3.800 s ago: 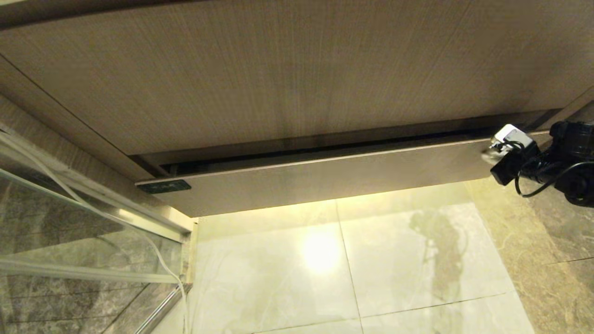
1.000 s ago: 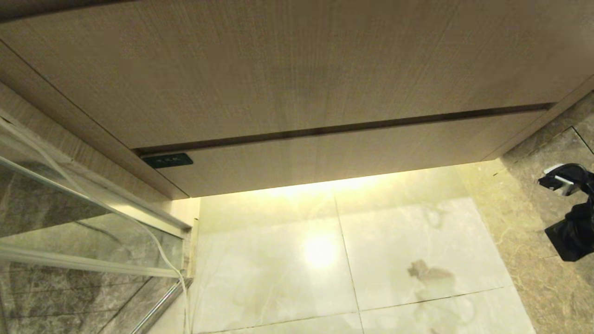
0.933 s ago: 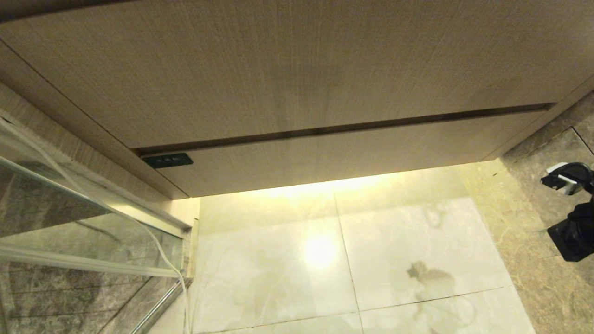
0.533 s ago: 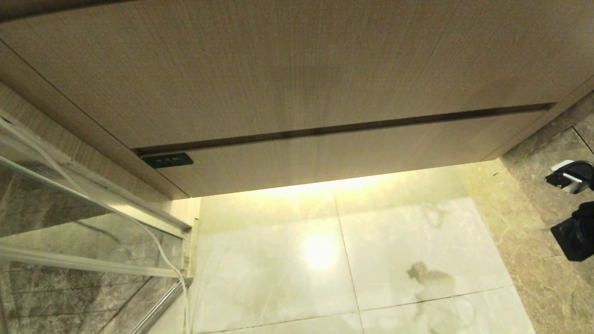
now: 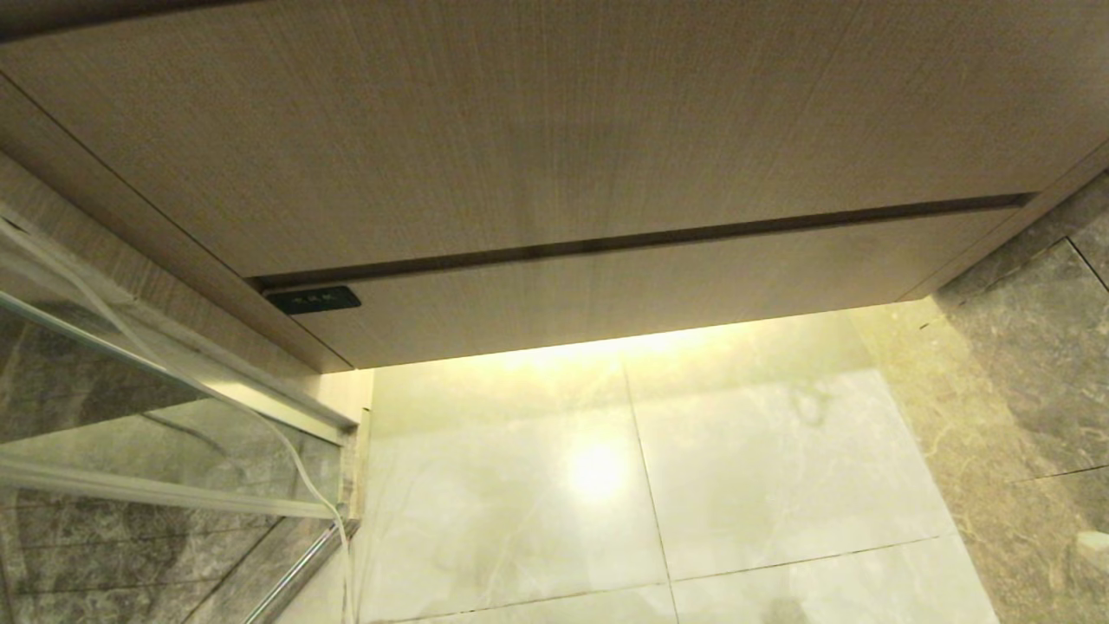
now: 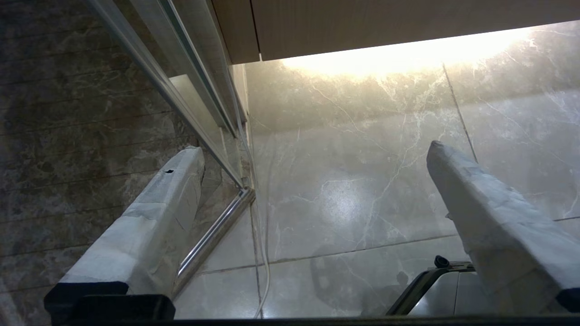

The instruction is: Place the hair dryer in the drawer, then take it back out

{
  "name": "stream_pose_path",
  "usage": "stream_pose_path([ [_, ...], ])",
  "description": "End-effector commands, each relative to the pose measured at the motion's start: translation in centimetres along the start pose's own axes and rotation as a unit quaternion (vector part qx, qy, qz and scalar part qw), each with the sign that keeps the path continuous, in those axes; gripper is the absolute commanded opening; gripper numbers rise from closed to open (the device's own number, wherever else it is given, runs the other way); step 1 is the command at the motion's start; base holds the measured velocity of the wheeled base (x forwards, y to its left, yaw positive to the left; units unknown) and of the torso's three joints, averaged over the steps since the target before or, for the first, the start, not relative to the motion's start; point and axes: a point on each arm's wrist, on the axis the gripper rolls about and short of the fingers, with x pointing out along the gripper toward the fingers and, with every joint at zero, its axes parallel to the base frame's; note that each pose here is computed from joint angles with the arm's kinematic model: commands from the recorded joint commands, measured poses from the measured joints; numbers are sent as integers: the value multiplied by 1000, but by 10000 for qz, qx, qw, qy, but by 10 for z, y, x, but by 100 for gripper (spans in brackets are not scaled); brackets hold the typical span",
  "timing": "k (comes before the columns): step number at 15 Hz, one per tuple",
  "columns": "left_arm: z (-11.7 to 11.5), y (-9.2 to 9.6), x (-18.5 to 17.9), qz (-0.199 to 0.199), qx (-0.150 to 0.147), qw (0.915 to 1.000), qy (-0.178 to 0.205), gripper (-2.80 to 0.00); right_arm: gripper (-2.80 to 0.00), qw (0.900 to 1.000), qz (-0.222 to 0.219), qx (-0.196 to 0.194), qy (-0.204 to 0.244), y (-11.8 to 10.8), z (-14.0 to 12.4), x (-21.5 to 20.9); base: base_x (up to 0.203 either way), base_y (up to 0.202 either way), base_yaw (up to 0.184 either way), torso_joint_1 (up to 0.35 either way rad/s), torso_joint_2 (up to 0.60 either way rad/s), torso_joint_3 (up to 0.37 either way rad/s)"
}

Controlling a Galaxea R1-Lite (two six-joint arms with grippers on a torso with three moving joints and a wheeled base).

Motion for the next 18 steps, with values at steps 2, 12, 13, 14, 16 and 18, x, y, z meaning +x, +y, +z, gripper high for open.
stream_pose_path([
  [2, 0, 0, 0, 1, 2, 10000, -1, 0, -280, 9845, -170, 224, -1732, 23, -75, -47, 0, 0, 0, 0, 0, 0],
  [12, 0, 0, 0, 1, 2, 10000, -1, 0, -280, 9809, 26, 579, -1859, 30, -105, -36, 0, 0, 0, 0, 0, 0],
  [13, 0, 0, 0, 1, 2, 10000, -8, 0, -280, 9809, 12, 598, -1849, 30, -106, -36, 0, 0, 0, 0, 0, 0],
  [14, 0, 0, 0, 1, 2, 10000, -8, 0, -280, 9793, -63, 677, -1907, 30, -108, -37, 0, 0, 0, 0, 0, 0],
  [16, 0, 0, 0, 1, 2, 10000, -8, 0, -280, 9727, -229, 832, -2156, 31, -115, -41, 0, 0, 0, 0, 0, 0],
  [18, 0, 0, 0, 1, 2, 10000, -8, 0, -280, 9726, -247, 858, -2146, 31, -116, -41, 0, 0, 0, 0, 0, 0],
])
